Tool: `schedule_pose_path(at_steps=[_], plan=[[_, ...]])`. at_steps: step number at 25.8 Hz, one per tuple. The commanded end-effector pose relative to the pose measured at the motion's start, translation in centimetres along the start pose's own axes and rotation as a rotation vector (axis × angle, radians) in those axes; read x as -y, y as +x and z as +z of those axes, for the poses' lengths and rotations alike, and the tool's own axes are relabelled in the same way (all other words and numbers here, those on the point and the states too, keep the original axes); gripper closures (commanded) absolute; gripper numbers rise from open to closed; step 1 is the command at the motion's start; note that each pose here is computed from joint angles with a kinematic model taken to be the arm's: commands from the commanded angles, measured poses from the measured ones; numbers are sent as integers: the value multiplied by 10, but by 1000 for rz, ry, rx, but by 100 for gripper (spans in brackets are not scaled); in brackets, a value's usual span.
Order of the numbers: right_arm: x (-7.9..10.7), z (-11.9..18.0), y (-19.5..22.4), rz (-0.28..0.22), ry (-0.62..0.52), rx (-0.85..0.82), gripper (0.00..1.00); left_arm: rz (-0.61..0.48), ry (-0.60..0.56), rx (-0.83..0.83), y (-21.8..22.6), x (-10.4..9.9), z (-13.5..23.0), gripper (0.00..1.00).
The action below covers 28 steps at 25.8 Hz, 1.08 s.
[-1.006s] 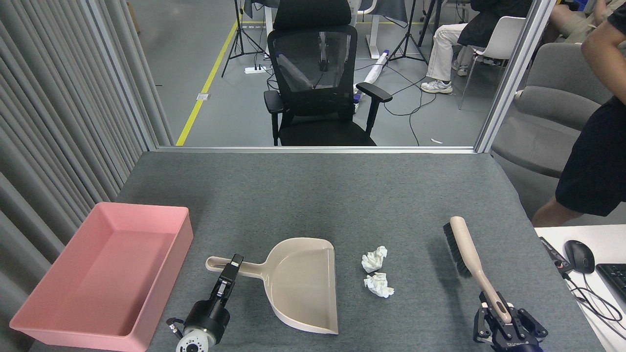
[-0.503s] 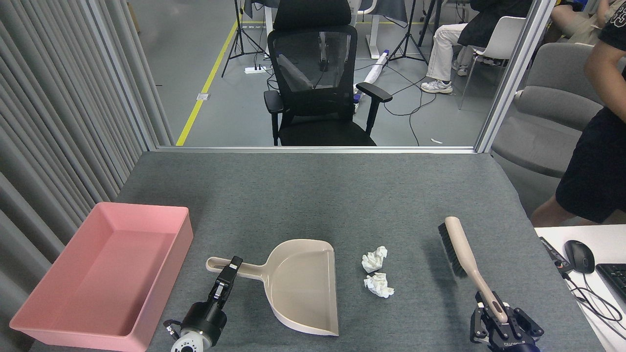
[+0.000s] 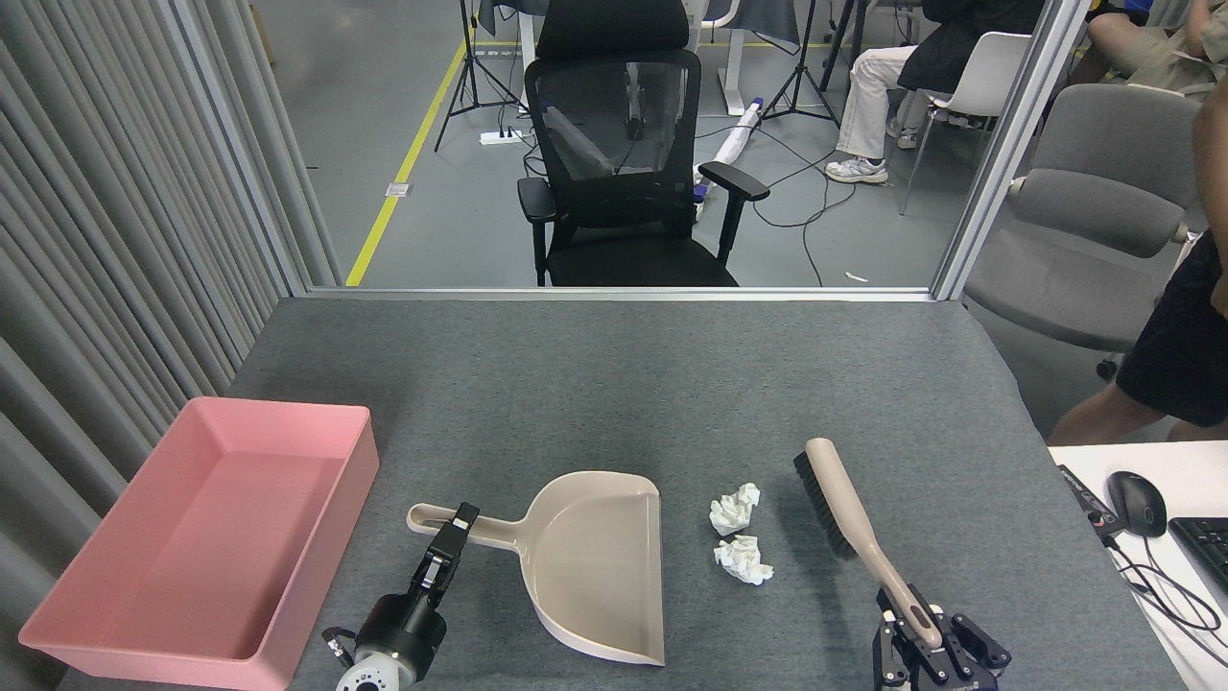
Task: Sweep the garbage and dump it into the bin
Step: 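Sweep the white paper balls into the dustpan with the right-held brush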
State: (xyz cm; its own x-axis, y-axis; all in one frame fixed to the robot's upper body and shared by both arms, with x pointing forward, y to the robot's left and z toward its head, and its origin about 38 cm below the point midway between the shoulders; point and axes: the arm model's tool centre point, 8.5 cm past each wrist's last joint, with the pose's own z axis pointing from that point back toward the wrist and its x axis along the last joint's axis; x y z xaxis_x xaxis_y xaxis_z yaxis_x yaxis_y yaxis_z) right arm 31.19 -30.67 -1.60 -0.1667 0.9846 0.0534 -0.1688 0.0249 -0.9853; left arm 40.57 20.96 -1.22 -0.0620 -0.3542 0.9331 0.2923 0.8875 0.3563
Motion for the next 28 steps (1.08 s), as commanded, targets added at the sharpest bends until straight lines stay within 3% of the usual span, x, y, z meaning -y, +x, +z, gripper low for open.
schedule_pose_path(at_steps=[1,2,6,14,20,23,28], plan=[[-12,14,10,-7,20,17,95,1,-3,-3,-1,1,0,84],[-14,17,12,-10,22,18,99,1,-3,-3,-1,1,0,84],[-25,21,32,-42,36,43,100,0,-4,-2,0,2,0,84],[-23,12,50,-73,18,59,100,-8,-5,-5,-1,-1,2,84],[-28,3,102,-136,13,132,100,-6,-3,-8,-3,-1,4,84],[-25,-1,134,-133,-5,180,100,-6,-2,-13,-4,0,6,84],[-9,-9,164,-195,-66,195,100,-2,-2,-18,-6,2,8,83]])
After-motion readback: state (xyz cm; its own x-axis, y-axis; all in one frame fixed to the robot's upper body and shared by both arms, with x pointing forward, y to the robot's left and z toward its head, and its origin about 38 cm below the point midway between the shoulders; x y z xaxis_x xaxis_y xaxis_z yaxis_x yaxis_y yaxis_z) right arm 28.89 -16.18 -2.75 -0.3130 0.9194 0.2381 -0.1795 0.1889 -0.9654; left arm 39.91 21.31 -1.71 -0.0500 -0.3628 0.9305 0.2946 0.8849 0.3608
